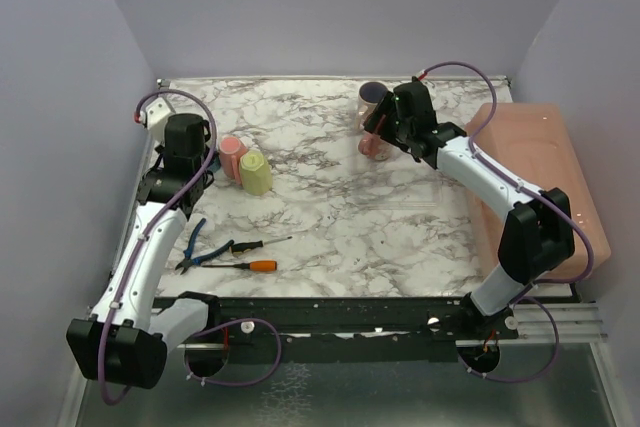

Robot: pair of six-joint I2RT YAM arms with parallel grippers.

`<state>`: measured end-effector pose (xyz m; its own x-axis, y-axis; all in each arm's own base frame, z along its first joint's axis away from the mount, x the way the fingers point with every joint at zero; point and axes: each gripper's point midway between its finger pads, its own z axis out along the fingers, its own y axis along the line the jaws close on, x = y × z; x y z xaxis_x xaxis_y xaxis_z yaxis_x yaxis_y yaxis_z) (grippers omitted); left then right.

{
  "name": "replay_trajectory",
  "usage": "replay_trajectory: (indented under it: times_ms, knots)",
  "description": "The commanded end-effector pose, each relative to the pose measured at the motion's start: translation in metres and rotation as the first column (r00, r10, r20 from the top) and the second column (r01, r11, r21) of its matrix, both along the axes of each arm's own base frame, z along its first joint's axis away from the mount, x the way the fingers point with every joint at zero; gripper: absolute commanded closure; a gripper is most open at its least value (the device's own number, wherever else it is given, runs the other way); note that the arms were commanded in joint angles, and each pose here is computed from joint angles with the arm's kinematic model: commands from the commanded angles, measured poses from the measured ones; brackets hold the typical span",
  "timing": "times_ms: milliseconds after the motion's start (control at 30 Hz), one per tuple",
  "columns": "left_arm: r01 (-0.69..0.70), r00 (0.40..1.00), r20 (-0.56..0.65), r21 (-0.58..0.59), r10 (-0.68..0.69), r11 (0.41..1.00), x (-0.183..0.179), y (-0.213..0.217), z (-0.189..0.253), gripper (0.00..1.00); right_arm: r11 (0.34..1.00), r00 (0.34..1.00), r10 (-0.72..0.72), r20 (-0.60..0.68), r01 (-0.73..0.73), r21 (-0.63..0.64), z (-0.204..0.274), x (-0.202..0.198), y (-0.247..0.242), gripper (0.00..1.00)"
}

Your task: Turn the mug right side up

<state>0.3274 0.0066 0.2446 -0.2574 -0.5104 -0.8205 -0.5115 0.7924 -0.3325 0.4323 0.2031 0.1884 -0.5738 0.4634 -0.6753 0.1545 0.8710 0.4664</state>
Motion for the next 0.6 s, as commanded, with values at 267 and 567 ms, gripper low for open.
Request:
replay_trajectory:
  times_ms: [267, 567]
  knots:
    - [0.651, 0.696, 0.443, -0.056, -0.565, 0.757, 0.069, -0.130, 0.112, 1.00, 0.872, 0.835, 0.366, 0.410, -0.462, 0.162, 0.092, -0.019, 0.069, 0.21]
    - [0.885, 0.365, 0.714, -0.066, -0.598, 0.461, 0.047, -0.201, 0.179, 1.00, 0.599, 0.613, 0.483, 0.626, -0.752, 0.274, 0.147, -0.057, 0.113, 0.15]
